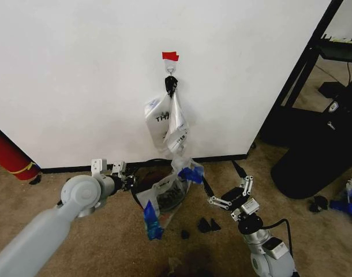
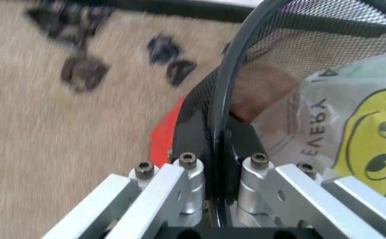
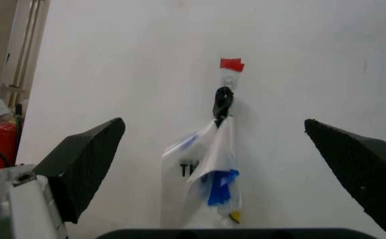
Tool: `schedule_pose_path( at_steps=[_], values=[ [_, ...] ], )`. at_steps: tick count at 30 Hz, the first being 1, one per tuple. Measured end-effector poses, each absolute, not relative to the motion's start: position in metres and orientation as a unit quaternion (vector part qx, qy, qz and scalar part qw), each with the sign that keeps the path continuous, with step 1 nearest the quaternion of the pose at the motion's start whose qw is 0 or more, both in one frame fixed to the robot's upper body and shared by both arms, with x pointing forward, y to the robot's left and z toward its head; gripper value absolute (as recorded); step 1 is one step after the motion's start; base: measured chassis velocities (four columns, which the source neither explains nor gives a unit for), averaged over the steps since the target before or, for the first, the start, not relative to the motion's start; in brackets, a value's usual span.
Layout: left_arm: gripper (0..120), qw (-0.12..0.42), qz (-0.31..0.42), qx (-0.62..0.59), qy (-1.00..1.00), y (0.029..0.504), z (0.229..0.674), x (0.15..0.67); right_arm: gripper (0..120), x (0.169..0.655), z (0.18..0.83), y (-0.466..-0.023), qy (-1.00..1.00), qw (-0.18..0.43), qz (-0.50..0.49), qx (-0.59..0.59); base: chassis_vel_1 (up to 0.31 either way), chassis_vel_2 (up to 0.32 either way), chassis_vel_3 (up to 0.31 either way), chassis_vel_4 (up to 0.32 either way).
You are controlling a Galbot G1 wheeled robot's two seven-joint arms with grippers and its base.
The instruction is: Pick up the garbage bag from the wall and place it over the trash bin.
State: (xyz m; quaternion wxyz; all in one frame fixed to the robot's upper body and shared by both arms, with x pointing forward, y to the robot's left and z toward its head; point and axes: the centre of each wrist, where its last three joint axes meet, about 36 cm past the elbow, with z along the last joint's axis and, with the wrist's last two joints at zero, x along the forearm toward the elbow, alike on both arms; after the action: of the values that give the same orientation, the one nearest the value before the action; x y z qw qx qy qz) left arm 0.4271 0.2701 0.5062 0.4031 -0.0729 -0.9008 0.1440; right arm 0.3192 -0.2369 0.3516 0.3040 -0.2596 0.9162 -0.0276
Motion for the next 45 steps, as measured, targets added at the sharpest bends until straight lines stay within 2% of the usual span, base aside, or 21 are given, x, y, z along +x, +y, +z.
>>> schedule_pose_path(
  at_steps=[14,23,39,44,45],
  values=[
    [3,0.388,0.257,0.053,-0.884,0.232,0.479,0.353,100,0.320,0.346,-0.241,0.916,0.301,-0.039,-0.263,0.000,0.000,0.000,0.000],
    [3,0.375,0.255,0.077,-0.888,0.220,0.466,0.342,100,0.325,0.339,-0.239,0.917,0.295,-0.042,-0.266,0.000,0.000,0.000,0.000],
    [3,0.385,0.259,0.082,-0.882,0.194,0.436,0.348,100,0.325,0.336,-0.244,0.918,0.292,-0.046,-0.263,0.000,0.000,0.000,0.000],
    [22,0.377,0.252,0.075,-0.888,0.193,0.439,0.344,100,0.325,0.335,-0.244,0.919,0.292,-0.046,-0.261,0.000,0.000,0.000,0.000],
    [22,0.377,0.252,0.075,-0.888,0.193,0.439,0.344,100,0.325,0.335,-0.244,0.919,0.292,-0.046,-0.261,0.000,0.000,0.000,0.000]
  ],
)
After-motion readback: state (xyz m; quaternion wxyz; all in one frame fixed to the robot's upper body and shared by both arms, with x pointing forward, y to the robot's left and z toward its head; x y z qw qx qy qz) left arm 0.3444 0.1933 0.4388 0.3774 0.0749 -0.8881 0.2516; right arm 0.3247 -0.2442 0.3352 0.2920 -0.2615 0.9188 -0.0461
